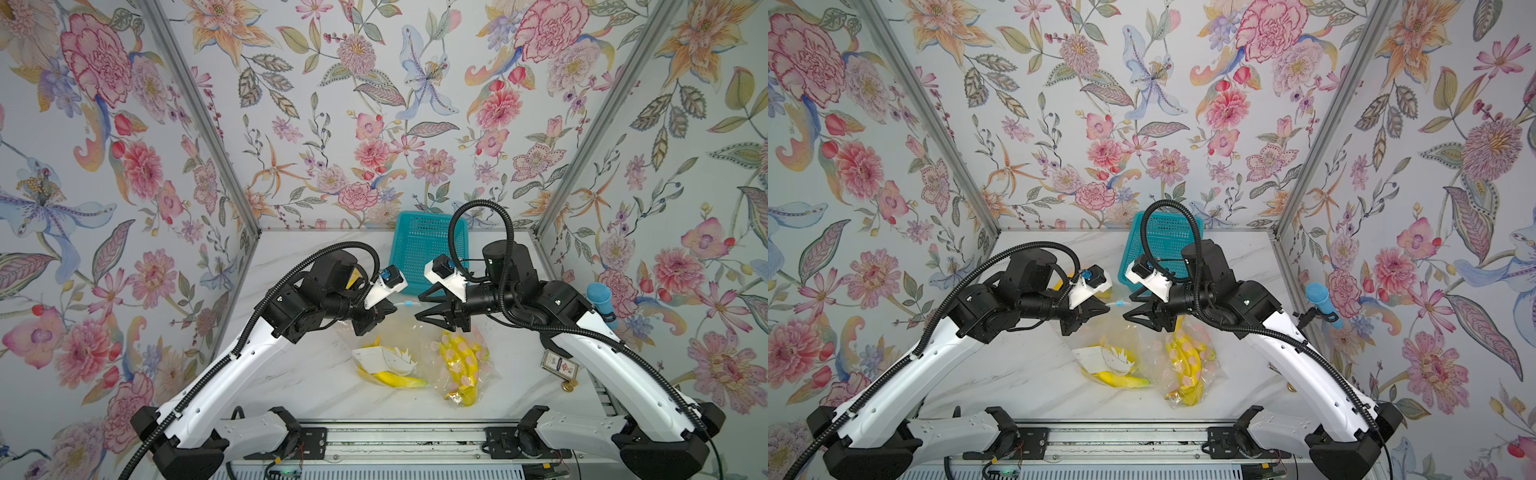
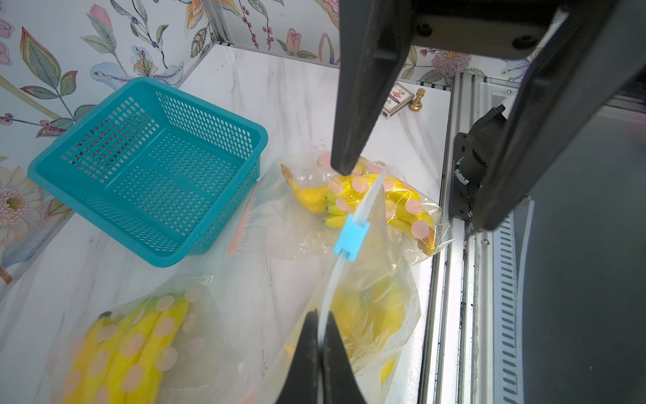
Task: Open the zip-top bag and take out the banana
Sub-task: Unzip the zipper on the zipper food storage bag.
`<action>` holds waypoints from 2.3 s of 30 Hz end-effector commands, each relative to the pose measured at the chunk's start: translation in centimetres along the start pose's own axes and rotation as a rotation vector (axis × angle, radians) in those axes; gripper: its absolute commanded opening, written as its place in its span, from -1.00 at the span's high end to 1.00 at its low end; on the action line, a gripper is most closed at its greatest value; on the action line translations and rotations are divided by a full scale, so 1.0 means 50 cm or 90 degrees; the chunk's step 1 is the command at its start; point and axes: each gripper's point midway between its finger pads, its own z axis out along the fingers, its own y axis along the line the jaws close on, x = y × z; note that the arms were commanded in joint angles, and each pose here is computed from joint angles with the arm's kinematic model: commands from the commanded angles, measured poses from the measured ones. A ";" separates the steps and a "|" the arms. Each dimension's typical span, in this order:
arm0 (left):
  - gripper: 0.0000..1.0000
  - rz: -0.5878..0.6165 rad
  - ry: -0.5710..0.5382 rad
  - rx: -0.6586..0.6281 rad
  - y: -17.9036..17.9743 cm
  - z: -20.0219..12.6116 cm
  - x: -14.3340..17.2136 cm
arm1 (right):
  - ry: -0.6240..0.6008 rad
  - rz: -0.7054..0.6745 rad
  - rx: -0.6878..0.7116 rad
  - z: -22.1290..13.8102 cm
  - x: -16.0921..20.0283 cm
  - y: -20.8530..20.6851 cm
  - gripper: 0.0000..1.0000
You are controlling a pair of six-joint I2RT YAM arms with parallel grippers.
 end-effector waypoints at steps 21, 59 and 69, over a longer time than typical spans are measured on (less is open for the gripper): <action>1.00 0.001 -0.017 0.012 -0.023 -0.025 -0.006 | -0.039 0.019 -0.006 0.024 -0.007 -0.009 0.55; -0.03 0.108 -0.100 0.041 -0.041 -0.032 -0.100 | -0.070 -0.157 -0.067 0.002 0.003 0.051 1.00; 0.14 0.113 -0.090 0.070 -0.057 -0.011 -0.106 | -0.069 -0.151 -0.046 -0.003 0.004 0.037 1.00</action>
